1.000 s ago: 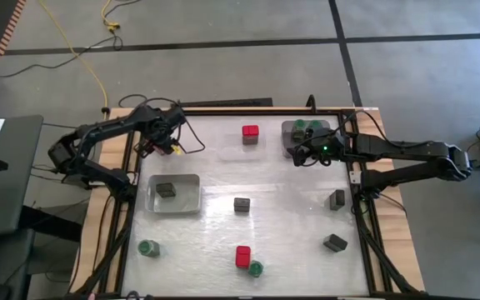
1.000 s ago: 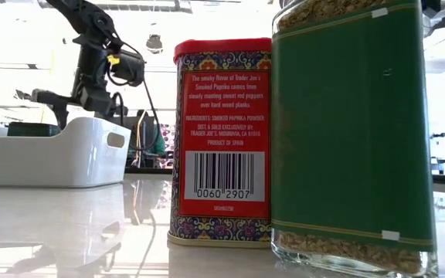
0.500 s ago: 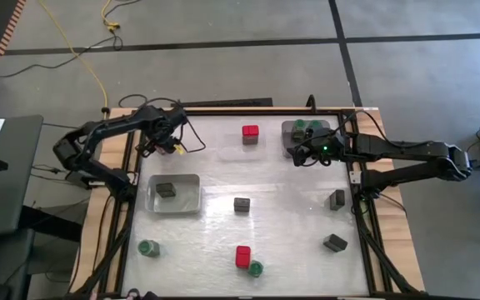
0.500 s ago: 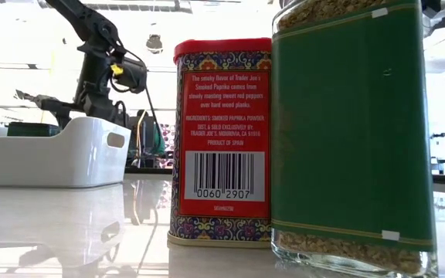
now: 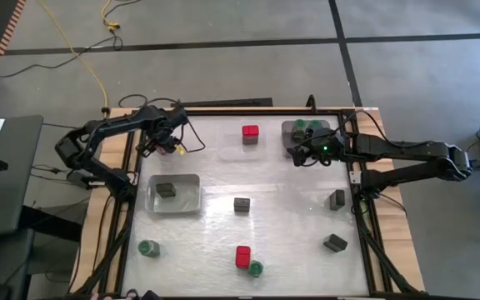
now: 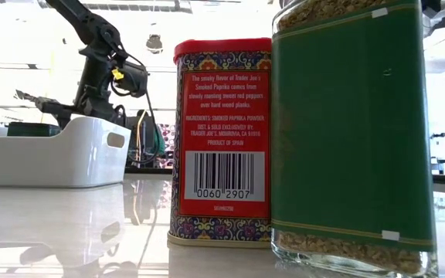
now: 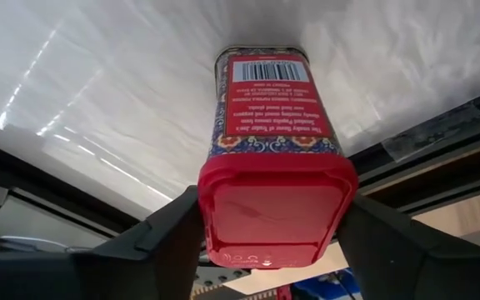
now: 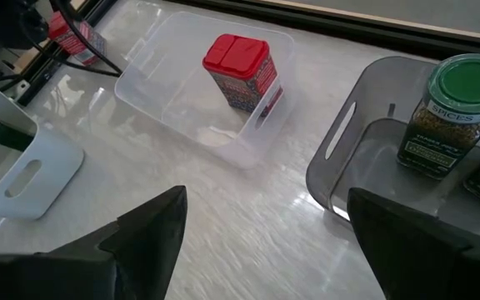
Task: Sort spices by type
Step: Put the red seasoning can into the transparent bin
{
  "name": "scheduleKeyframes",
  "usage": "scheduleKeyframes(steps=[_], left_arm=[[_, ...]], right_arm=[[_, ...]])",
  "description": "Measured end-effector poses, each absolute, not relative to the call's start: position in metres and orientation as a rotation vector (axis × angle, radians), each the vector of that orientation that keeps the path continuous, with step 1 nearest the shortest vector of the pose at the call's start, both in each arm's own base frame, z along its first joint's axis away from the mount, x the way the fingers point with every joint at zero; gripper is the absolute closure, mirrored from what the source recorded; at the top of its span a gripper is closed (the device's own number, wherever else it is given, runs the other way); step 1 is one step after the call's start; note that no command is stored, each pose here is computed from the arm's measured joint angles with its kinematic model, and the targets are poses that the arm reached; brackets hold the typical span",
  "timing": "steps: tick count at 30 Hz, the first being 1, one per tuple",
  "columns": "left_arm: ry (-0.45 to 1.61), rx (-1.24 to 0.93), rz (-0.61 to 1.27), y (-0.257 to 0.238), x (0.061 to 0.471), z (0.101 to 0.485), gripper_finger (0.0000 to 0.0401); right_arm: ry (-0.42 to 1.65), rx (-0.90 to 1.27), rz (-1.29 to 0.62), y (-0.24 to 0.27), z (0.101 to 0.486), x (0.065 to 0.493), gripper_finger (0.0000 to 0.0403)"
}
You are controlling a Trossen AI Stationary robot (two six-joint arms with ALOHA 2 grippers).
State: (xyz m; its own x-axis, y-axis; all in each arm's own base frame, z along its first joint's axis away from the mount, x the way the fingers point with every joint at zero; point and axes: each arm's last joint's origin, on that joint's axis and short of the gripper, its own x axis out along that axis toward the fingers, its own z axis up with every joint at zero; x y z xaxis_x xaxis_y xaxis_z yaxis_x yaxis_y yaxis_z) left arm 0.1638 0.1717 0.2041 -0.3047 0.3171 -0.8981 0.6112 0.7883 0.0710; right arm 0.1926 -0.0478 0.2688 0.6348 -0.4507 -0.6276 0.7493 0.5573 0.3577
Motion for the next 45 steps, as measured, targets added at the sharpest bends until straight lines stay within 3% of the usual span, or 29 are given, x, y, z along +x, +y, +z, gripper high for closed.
scheduleKeyframes(steps=[4, 12, 19, 26, 32, 38, 45], left_arm=[[1.915, 0.699, -0.353, 0.171, 0.163, 0.204, 0.0186], [1.921, 0.678, -0.325, 0.169, 0.167, 0.211, 0.0187], [1.962, 0.748, -0.054, 0.173, 0.186, 0.263, 0.0187], [1.686, 0.710, 0.322, 0.162, 0.215, 0.336, 0.0187], [1.327, 0.536, 0.477, 0.145, 0.246, 0.388, 0.0187], [1.129, 0.241, 0.436, 0.142, 0.285, 0.418, 0.0187], [1.185, 0.129, 0.254, 0.142, 0.327, 0.414, 0.0187]], right_arm=[[0.506, 0.655, -0.744, -0.048, 0.269, 0.193, 0.0046], [0.508, 0.652, -0.744, -0.048, 0.269, 0.193, 0.0046], [0.508, 0.652, -0.744, -0.048, 0.269, 0.193, 0.0046], [0.507, 0.652, -0.744, -0.048, 0.269, 0.193, 0.0046], [0.507, 0.653, -0.744, -0.048, 0.269, 0.193, 0.0046], [0.508, 0.653, -0.744, -0.048, 0.269, 0.193, 0.0046], [0.511, 0.653, -0.741, -0.048, 0.269, 0.193, 0.0046]])
